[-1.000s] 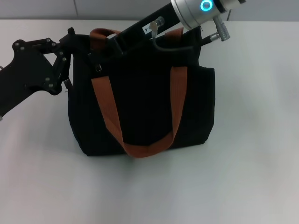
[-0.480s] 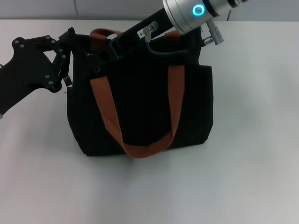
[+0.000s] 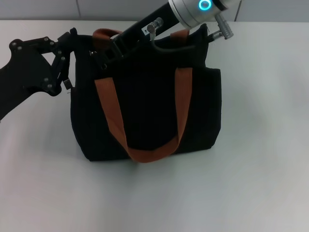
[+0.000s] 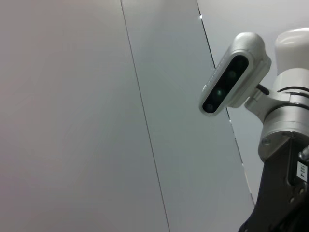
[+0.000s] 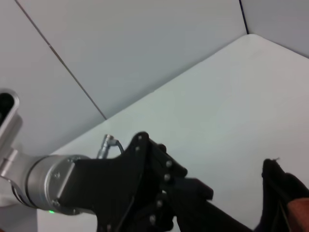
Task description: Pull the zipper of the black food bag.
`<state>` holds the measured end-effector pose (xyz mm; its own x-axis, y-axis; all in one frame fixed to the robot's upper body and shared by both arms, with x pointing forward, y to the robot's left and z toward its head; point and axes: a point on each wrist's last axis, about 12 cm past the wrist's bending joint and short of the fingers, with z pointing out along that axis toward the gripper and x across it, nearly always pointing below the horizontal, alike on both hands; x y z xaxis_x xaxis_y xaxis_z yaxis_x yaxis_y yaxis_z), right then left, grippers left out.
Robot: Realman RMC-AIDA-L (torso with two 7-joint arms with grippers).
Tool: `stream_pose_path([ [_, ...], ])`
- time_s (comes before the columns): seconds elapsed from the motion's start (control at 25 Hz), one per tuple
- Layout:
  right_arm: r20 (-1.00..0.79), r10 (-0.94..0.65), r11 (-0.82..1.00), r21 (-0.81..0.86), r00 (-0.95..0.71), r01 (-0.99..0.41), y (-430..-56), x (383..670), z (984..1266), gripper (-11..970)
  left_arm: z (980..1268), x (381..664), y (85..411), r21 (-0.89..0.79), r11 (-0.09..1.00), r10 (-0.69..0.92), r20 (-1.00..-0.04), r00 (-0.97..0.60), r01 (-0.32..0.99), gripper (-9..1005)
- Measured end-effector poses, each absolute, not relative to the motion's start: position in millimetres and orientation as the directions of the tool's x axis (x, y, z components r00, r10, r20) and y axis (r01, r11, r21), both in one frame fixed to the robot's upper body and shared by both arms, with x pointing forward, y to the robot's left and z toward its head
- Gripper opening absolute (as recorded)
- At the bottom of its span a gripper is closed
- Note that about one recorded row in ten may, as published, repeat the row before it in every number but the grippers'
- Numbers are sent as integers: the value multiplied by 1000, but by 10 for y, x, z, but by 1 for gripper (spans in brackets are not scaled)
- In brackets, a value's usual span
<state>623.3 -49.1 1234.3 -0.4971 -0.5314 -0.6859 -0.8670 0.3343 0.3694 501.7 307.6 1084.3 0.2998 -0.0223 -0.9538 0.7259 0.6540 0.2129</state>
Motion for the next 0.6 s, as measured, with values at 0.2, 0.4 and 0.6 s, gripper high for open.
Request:
stream_pose_path([
  [0.2,-672,-548,339,364,-497,-867,-499,6220,12343,0,10841,5012,3080,212,656,-23,-954,299,724,22],
  [0.4,-666,-561,365,335,-492,-869,-521,6227,12390,0,10838,5009,3080,210,657,-24,-954,298,724,22],
  [0.6,-655,-567,384,328,-500,-863,-547,6227,12399,-1,10838,5007,3081,210,657,-25,-954,299,724,22],
])
